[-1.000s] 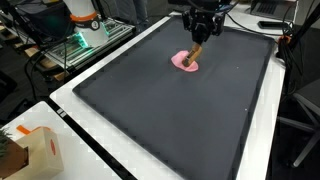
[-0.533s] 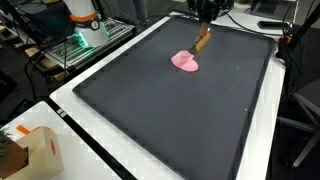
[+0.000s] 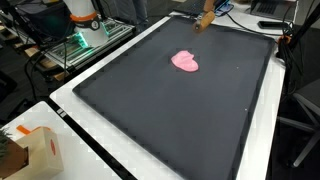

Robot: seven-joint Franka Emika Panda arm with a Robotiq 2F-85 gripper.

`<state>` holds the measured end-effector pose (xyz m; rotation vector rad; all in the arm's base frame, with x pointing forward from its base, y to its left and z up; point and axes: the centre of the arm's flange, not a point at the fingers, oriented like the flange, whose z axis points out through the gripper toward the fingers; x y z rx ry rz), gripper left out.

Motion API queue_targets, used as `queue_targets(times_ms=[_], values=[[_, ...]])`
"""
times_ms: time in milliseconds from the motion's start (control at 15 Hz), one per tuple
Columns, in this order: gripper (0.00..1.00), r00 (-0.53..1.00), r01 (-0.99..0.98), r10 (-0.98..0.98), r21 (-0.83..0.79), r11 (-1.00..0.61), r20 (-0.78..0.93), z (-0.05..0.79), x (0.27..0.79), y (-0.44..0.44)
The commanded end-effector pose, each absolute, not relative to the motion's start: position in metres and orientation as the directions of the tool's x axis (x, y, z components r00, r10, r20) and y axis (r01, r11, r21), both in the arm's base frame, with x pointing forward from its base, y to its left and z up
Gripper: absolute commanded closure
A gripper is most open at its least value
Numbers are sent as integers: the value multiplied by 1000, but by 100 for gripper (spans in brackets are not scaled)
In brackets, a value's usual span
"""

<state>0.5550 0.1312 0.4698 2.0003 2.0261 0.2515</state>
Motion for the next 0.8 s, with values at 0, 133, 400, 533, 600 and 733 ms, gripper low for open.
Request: queue_targets(times_ms=[0,133,400,533,600,733], values=[[52,1,947,997,319,25,-80,472,554,132],[52,2,948,997,317,24,-82,471,554,131],[52,3,948,997,316,23,-83,471,554,131],[52,3,948,997,316,23,-83,471,554,131],[52,3,948,997,316,23,-83,471,554,131],[77,3,948,995,317,30,-102,474,555,140]])
